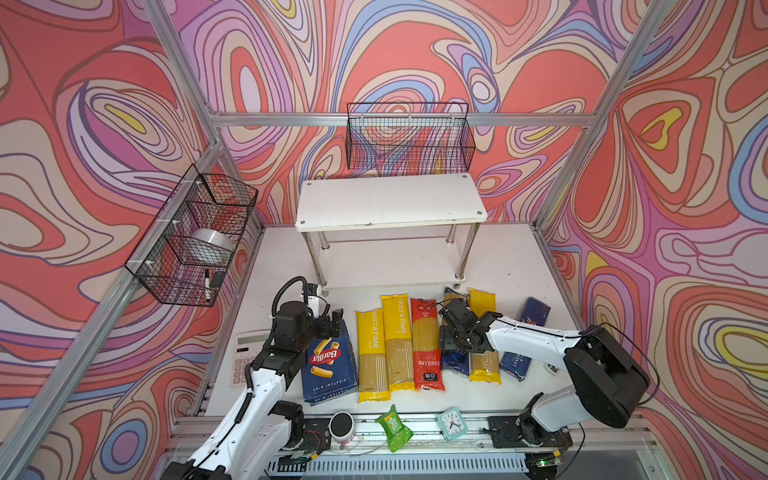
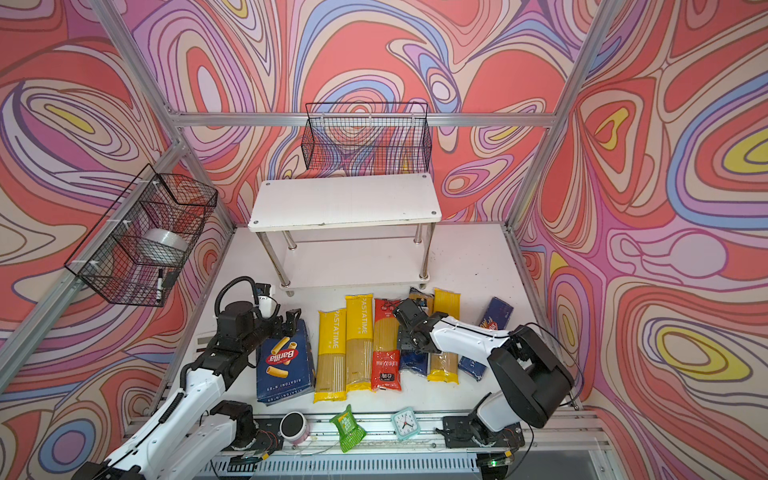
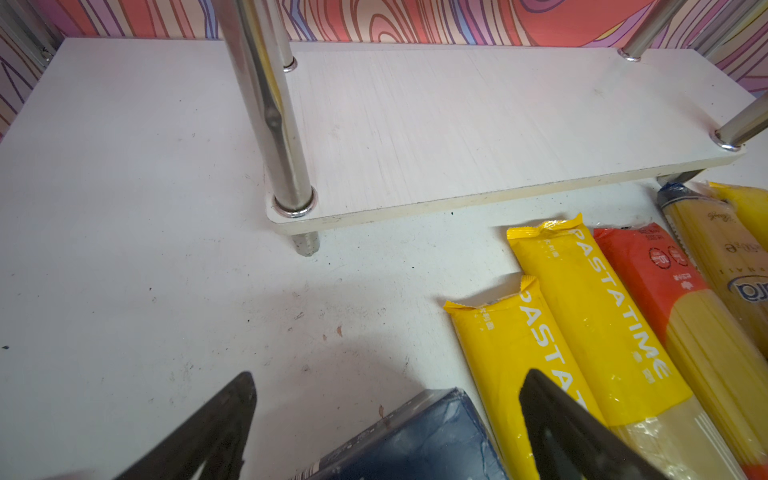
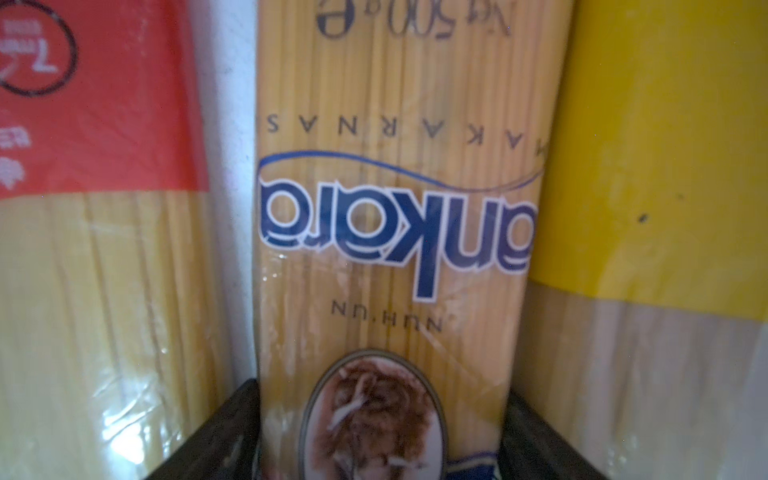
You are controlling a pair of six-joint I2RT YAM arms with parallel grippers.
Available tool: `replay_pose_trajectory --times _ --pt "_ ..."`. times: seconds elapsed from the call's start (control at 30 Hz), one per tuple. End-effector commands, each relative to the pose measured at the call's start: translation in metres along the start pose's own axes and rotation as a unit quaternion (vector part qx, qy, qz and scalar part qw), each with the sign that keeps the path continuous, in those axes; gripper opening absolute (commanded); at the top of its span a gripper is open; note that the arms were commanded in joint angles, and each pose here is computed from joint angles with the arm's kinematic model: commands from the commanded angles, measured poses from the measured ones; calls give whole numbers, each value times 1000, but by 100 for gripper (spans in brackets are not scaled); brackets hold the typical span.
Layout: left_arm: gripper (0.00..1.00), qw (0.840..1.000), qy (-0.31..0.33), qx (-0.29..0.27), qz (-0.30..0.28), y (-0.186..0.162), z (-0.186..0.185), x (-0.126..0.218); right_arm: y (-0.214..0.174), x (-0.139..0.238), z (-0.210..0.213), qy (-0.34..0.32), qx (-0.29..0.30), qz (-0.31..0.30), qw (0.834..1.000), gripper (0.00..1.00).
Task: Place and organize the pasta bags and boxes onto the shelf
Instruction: 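Close the right gripper on the near end of the ankara bag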
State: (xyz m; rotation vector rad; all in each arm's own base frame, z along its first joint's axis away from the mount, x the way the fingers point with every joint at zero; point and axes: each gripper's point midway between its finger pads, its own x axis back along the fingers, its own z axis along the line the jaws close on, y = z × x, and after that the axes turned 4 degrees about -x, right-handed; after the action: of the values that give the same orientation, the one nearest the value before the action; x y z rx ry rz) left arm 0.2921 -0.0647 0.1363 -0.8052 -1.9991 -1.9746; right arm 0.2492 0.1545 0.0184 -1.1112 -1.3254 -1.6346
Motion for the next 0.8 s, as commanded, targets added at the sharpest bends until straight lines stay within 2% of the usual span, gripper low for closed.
replay_pose_trajectory --times 0.0,0.2,0.37,0.6,0.77 --pt "100 1000 -6 -12 -8 3 -3 1 -10 -11 -11 -23 -16 6 1000 88" --pt "100 1000 -2 -10 -10 4 -1 1 -20 -20 -18 -27 -24 16 999 87" --pt "100 1000 -1 -8 -9 3 -1 1 -21 -23 -15 -23 -23 18 999 82" --pt "100 1000 2 -8 -10 4 0 1 -19 -18 -26 -51 -6 13 999 67" --pt "100 1000 0 -9 -11 5 -1 1 -16 -16 -21 -44 2 12 999 57"
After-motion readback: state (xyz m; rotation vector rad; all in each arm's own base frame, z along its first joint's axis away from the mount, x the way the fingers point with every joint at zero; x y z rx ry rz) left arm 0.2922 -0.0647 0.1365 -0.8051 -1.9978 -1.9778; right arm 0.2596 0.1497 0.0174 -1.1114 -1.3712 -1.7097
